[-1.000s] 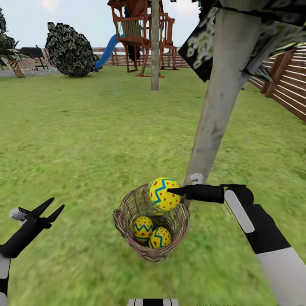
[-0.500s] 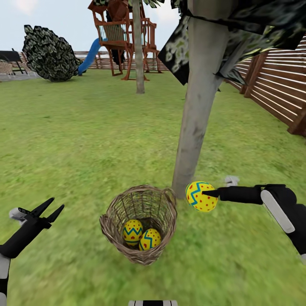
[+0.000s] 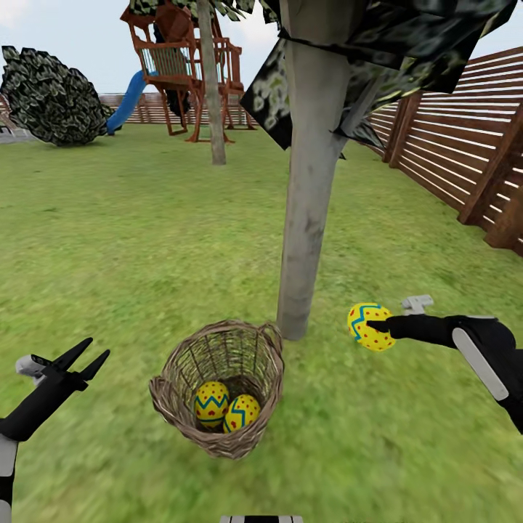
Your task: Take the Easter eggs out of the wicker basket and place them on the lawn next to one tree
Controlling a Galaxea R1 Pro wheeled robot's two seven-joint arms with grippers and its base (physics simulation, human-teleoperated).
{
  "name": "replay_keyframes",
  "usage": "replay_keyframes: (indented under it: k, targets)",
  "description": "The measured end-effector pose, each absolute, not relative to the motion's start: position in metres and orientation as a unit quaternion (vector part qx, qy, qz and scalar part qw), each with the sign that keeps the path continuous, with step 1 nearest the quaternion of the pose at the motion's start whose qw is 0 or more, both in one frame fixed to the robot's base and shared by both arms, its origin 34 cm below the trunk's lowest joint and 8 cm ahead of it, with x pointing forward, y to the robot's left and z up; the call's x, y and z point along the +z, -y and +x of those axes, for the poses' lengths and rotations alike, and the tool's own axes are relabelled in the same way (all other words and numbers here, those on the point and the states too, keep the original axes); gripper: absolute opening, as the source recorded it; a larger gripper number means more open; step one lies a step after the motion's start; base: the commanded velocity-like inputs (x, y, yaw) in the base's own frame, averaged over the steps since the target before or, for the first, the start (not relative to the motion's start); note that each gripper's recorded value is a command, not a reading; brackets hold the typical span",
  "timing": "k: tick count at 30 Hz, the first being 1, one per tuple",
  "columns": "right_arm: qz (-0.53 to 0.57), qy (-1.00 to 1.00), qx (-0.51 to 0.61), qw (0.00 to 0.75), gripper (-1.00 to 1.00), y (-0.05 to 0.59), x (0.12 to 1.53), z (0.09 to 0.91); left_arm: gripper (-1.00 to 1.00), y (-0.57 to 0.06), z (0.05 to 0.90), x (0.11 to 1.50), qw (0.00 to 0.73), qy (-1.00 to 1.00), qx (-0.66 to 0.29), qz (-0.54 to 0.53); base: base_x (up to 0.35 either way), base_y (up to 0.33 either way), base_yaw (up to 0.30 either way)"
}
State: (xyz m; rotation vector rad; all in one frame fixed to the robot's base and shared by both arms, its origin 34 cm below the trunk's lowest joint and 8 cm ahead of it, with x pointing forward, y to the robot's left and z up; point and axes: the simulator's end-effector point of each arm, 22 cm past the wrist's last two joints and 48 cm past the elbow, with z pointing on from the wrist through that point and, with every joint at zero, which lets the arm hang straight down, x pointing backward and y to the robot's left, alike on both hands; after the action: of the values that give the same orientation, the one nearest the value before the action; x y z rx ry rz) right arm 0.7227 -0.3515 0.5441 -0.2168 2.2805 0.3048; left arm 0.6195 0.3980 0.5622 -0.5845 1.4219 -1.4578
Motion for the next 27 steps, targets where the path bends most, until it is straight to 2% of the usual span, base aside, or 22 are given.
replay_keyframes:
  k: [7, 16, 20, 23, 27]
  targets:
    - [-0.071, -0.9, 0.06, 0.426, -1.0, 0.383, 0.529, 0.735, 1.0, -0.398, 0.62, 0.562, 0.489, -0.585, -0.6, -0.241, 0.0, 0.0, 0.0]
    - [-0.011, -0.876, 0.008, 0.481, -1.0, 0.384, 0.452, 0.753, 1.0, -0.398, 0.62, 0.563, 0.49, -0.585, -0.6, -0.24, 0.0, 0.0, 0.0]
    - [-0.07, -0.867, -0.063, 0.489, -1.0, 0.334, 0.399, 0.746, 1.0, -0.398, 0.62, 0.563, 0.49, -0.585, -0.6, -0.24, 0.0, 0.0, 0.0]
    - [-0.076, -0.872, -0.052, 0.481, -1.0, 0.299, 0.35, 0.723, 1.0, -0.398, 0.62, 0.563, 0.49, -0.585, -0.6, -0.24, 0.0, 0.0, 0.0]
    - [-0.069, -0.878, -0.051, 0.472, -1.0, 0.29, 0.344, 0.721, 1.0, -0.397, 0.62, 0.563, 0.49, -0.584, -0.601, -0.24, 0.0, 0.0, 0.0]
